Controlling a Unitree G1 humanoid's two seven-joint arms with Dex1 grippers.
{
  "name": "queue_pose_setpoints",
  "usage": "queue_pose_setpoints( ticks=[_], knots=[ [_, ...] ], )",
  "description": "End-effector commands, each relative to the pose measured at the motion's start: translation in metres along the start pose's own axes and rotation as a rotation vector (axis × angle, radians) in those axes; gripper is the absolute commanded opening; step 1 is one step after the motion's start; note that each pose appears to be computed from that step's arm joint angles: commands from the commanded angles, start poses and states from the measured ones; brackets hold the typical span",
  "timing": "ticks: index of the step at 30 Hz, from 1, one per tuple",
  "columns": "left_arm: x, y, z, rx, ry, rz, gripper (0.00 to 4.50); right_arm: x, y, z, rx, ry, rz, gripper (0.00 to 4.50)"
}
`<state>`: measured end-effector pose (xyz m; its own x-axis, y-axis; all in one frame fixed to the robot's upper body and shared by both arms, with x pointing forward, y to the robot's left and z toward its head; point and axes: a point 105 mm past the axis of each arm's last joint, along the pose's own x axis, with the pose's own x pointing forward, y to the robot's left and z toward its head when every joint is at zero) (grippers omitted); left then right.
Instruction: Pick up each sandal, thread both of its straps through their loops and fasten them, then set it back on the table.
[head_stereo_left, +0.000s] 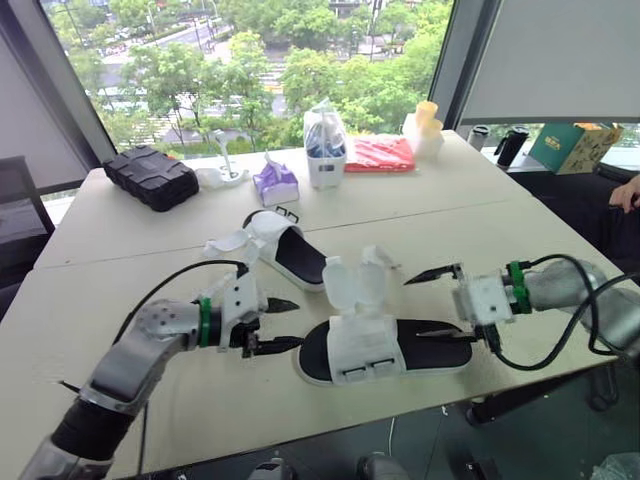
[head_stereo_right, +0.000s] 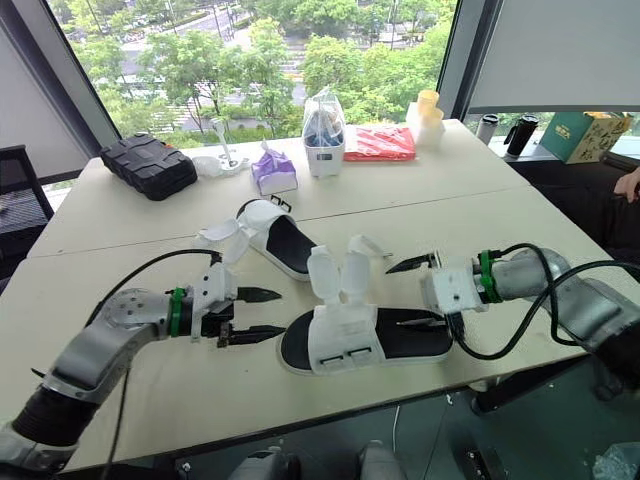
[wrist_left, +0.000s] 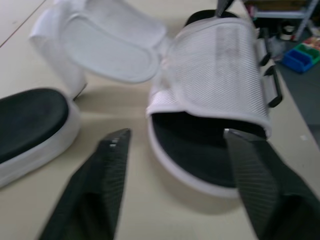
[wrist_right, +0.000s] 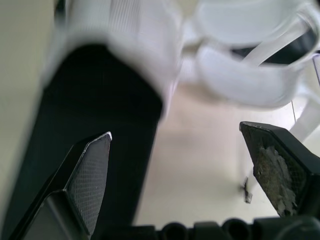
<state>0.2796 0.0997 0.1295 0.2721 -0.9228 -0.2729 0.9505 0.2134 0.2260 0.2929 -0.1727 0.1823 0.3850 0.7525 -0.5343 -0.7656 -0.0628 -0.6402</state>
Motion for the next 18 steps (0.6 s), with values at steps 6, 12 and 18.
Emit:
queue_pose_setpoints(
  ticks=[6, 12, 18],
  knots=[
    [0.018, -0.008, -0.011, -0.002, 0.007, -0.091, 0.02, -0.001, -0.007, 0.024, 0.265, -0.037, -0.156, 4.5],
    [0.031, -0.012, -0.018, -0.011, 0.015, -0.128, 0.02, 0.003, -0.012, 0.021, 0.376, -0.054, -0.229, 4.5],
    [0.041, -0.016, -0.012, -0.013, -0.009, -0.159, 0.02, 0.006, -0.006, 0.009, 0.463, -0.016, -0.234, 4.5]
  ],
)
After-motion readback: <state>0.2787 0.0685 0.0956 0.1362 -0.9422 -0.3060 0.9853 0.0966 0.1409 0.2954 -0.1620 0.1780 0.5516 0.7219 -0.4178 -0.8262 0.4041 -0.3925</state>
